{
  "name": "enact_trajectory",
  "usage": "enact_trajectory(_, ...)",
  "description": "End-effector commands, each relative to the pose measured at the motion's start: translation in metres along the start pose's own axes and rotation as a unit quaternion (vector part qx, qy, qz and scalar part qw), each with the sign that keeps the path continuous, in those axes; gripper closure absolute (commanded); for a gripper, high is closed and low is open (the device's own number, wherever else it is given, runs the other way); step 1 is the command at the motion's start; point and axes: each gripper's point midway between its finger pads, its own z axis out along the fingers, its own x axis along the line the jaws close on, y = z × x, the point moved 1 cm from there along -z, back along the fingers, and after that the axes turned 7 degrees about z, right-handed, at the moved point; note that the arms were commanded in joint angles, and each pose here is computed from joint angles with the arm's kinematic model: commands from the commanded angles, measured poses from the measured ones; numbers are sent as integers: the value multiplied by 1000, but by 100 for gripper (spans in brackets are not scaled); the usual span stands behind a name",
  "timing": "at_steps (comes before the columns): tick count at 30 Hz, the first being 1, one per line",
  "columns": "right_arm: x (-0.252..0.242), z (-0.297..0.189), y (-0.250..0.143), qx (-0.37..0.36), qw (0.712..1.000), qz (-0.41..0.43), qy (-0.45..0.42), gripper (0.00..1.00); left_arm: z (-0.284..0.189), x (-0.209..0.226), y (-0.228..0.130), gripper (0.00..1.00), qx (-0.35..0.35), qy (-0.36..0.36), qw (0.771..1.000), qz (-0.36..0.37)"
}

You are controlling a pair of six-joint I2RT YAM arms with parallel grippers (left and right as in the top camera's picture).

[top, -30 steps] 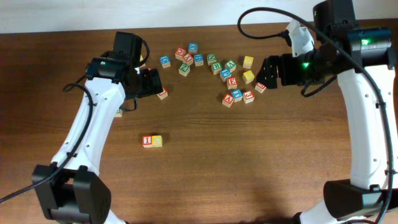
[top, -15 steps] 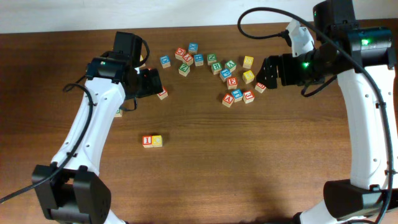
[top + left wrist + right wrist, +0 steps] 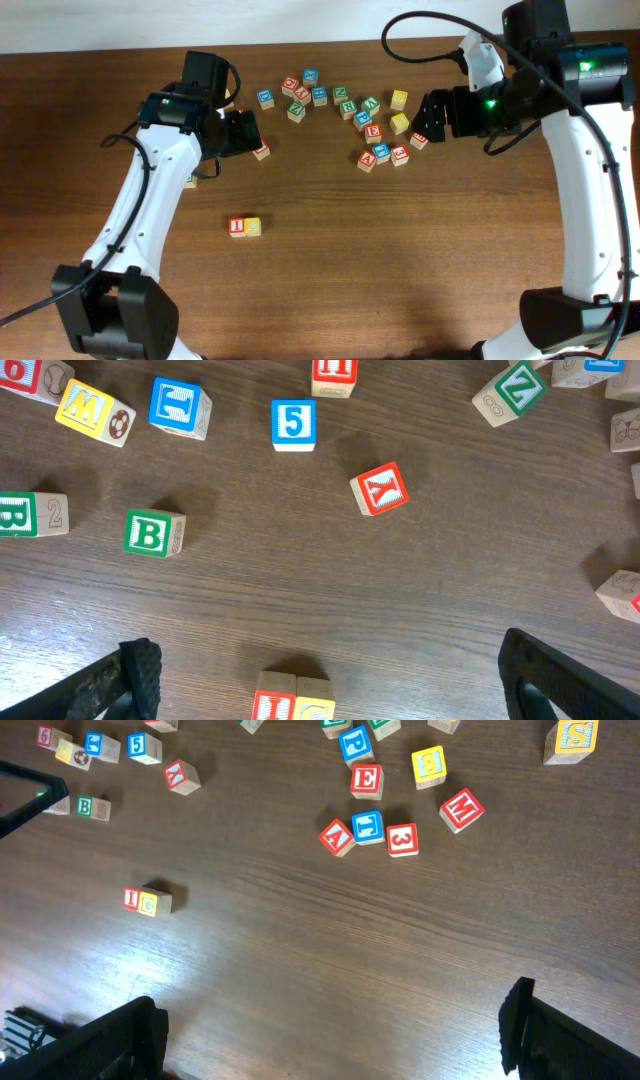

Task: Spell out ICRA
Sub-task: 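Lower the right gripper into the pile toward the green 'R' block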

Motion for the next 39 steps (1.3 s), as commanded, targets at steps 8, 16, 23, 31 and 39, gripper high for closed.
enact_trajectory(8, -6, 5, 1, 5, 1000, 7, -8, 2, -5, 0, 5, 1, -9, 2, 1000, 4)
enact_trajectory(16, -4, 5, 17, -28, 1000, -4, -5, 2, -5, 0, 5, 1, -9, 2, 1000, 4)
enact_trajectory(23, 9, 1, 45, -86, 995, -28, 30, 2, -5, 0, 5, 1, -9, 2, 1000, 4)
enact_trajectory(31, 28, -9, 79, -156, 984, -25, 82, 96, -5, 0, 5, 1, -9, 2, 1000, 4)
enact_trajectory(39, 48, 35, 63, -94, 991, -37, 84, 96, -5, 0, 5, 1, -9, 2, 1000, 4)
